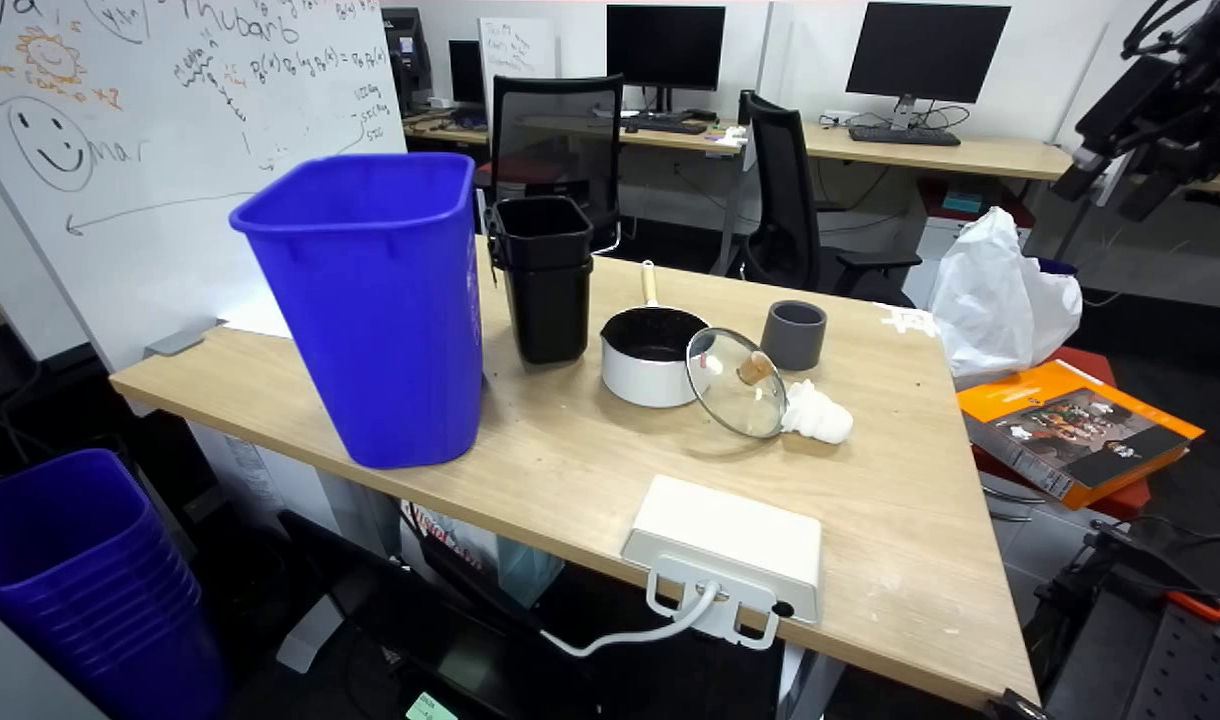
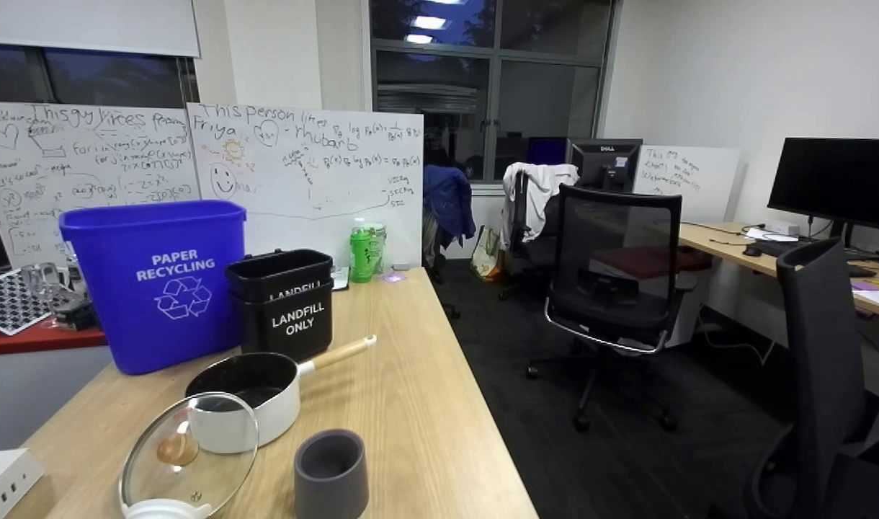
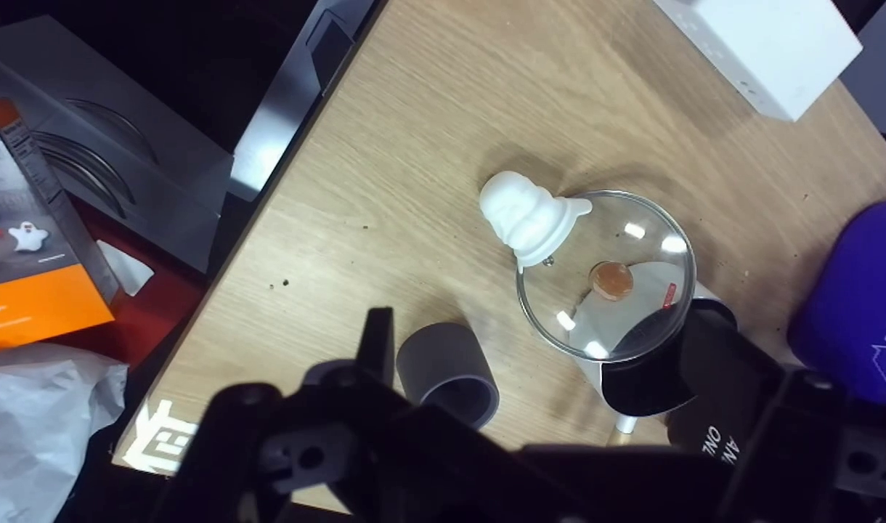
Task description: Pick the lid and put it on the pot
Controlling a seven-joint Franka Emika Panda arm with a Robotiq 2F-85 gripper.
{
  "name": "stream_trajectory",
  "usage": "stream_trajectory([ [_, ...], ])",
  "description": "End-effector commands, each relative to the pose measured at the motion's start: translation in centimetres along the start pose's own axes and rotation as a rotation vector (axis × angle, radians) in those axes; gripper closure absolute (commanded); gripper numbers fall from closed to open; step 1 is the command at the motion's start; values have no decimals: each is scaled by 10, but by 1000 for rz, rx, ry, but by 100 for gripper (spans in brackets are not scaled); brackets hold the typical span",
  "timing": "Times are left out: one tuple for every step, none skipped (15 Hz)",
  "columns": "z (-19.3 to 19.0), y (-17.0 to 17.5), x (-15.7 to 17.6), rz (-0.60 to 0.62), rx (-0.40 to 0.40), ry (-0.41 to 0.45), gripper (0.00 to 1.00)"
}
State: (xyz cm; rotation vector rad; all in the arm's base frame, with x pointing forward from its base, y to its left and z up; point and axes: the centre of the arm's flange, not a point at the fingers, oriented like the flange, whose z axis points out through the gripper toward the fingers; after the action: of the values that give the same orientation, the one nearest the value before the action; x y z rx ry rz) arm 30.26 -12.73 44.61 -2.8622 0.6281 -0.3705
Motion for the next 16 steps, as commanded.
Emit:
stream_trajectory([
  [11, -6, -4, -14, 30, 28, 0],
  [14, -9, -3, -15, 45, 34, 0],
  [18, -12, -2, -19, 62, 39, 0],
  [21, -15, -3, -22, 79, 41, 0],
  [26, -16, -4, -19, 99, 41, 0],
  [31, -18, -5, -19, 117, 39, 0],
  [37, -20, -7, -14, 133, 33, 0],
  [44, -22, -10, -13, 146, 27, 0],
  [51, -24, -10, -15, 155, 20, 0],
  [59, -26, -12, -14, 163, 15, 0],
  [68, -30, -13, -22, 177, 10, 0],
  [77, -35, -12, -28, 190, 4, 0],
  [86, -40, -12, -39, 202, -1, 0],
  [96, -45, -12, -51, 214, -7, 0],
  [106, -50, -12, -70, 222, -14, 0],
  [116, -54, -14, -88, 229, -18, 0],
])
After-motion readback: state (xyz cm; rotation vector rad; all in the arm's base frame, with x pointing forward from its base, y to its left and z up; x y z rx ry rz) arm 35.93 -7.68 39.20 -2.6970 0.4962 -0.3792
